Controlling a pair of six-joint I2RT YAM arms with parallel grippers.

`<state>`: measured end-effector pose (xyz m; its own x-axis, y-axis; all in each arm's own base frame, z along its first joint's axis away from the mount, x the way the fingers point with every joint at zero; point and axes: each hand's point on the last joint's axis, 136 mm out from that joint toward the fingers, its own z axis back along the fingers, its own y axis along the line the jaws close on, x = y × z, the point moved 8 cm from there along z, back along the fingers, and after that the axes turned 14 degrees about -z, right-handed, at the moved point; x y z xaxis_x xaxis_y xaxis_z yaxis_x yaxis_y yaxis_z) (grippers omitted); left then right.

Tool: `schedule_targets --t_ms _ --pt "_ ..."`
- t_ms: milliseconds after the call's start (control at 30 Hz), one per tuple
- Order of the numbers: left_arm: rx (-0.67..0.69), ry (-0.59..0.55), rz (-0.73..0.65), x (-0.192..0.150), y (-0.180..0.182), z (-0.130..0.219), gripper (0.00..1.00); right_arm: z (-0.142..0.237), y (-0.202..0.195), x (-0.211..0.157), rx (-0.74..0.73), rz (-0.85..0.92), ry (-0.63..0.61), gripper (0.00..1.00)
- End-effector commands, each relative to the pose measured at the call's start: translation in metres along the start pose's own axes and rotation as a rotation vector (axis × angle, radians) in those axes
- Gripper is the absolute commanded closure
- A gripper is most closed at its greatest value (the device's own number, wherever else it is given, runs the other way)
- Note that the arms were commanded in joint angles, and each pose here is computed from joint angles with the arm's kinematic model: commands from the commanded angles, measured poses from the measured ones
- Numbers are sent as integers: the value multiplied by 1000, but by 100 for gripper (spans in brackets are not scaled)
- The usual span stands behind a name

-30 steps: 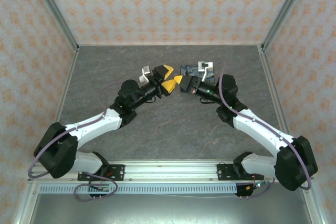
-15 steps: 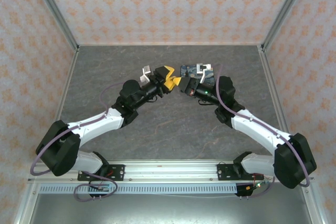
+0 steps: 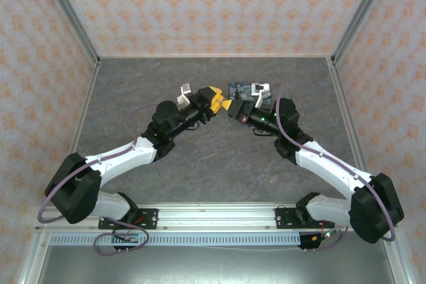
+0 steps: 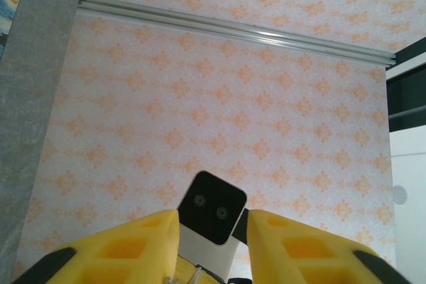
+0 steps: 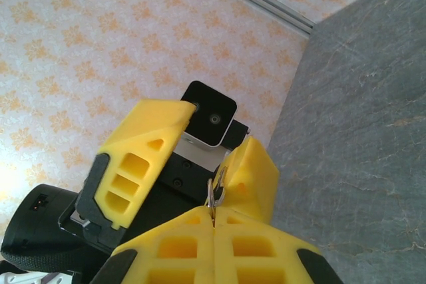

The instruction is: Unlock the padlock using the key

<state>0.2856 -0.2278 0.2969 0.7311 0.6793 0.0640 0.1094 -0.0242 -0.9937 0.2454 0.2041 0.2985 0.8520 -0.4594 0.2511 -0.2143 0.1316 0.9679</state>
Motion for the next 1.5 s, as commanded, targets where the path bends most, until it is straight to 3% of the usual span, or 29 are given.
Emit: schedule_targets --t_ms 0,433,900,1033,1067,1133,1233,1467 --pt "-61 -3 -38 -1 -25 2 71 2 3 -2 9 23 -10 100" --pt "-24 -7 -48 -1 -15 3 88 4 5 -2 10 28 -15 100" --pt "2 -12 -55 0 -10 2 89 8 3 -4 -16 38 -16 100" --pt "8 -5 -74 -1 -11 2 99 9 4 -4 -14 45 -11 100" --pt "13 0 -87 -1 -11 2 100 9 6 -5 -15 55 -7 98" --pt "31 9 -154 -1 -15 3 100 13 10 -6 -34 82 1 82" --pt "60 21 -330 -2 -27 7 100 23 14 -7 -55 110 10 67" --pt "81 142 -823 -10 -65 22 100 46 24 -2 12 142 19 46"
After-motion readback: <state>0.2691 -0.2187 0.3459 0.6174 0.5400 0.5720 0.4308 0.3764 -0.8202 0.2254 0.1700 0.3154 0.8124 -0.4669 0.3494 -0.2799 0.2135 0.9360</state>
